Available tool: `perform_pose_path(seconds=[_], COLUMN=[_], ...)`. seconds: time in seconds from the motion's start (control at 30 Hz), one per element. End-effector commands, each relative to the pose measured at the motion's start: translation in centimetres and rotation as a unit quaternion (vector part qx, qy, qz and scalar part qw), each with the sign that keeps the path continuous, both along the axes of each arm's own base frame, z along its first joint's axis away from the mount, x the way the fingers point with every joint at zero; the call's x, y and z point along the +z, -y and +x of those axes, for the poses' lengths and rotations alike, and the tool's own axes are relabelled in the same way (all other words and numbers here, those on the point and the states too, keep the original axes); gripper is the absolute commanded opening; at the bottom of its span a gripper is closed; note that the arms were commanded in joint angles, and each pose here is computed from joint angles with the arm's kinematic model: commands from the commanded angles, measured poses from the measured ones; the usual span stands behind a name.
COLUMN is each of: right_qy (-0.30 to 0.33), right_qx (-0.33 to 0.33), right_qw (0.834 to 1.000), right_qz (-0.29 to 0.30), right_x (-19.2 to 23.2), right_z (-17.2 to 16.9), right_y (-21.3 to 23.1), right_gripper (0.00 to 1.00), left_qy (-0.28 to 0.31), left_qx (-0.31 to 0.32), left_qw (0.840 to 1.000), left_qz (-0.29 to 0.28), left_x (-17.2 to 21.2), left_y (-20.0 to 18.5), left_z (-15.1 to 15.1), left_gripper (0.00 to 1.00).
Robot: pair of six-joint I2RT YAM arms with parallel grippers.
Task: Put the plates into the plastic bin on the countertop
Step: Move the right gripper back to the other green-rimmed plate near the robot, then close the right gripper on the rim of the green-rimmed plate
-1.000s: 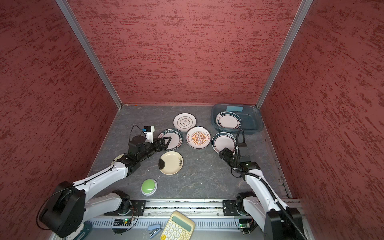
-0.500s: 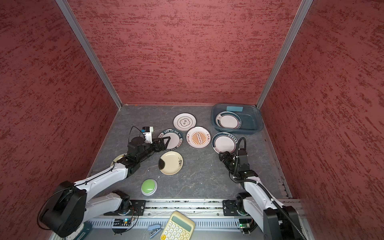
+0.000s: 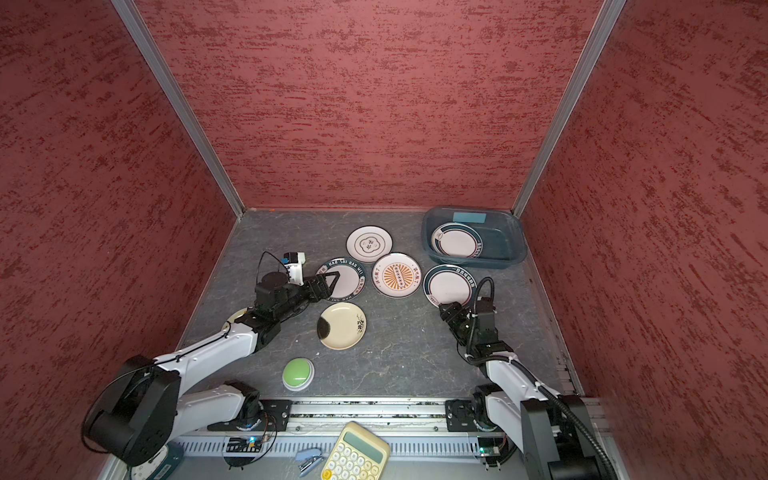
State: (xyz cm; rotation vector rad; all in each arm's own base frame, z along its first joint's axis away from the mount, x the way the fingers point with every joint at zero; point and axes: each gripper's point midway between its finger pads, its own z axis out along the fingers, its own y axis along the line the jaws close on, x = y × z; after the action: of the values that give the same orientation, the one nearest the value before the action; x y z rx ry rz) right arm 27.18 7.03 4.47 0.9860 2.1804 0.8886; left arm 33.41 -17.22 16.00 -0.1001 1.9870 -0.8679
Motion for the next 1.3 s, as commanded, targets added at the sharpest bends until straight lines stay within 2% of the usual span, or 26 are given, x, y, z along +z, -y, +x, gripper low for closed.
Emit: perform_pose_path(seconds=[0.0, 0.2, 0.47, 0.9, 1.27], right_qy=[-0.014, -0.04, -0.04, -0.062, -0.057], right_qx=[-0.026, -0.046, -0.069, -0.105, -0.13], right_qw=[1.0, 0.998, 0.997, 0.992, 0.989], right_qz=[-0.001, 0.001, 0.009, 0.023, 0.032], right_x=[-1.2, -2.7, -3.0, -3.8, -3.7], right_z=[-0.3, -0.8, -1.0, -1.6, -1.4], right_y=[0.8, 1.3, 1.7, 2.4, 3.1], right_gripper=[0.75, 0.7, 0.63, 0.58, 0.54], left_qy=[0.006, 0.005, -0.003, -0.007, -0.009], left_qx=[0.01, -0.002, -0.003, 0.0, 0.003], left_qw=[1.0, 1.0, 1.0, 1.0, 1.0], left_qz=[0.0, -0.003, -0.004, -0.007, -0.007], left_x=[0.2, 0.2, -0.3, -0.4, -0.5], left_y=[-0.5, -0.1, -0.1, -0.2, -0.4], left_z=[0.0, 0.0, 0.1, 0.2, 0.3], left_gripper=[0.99, 1.0, 1.0, 1.0, 1.0])
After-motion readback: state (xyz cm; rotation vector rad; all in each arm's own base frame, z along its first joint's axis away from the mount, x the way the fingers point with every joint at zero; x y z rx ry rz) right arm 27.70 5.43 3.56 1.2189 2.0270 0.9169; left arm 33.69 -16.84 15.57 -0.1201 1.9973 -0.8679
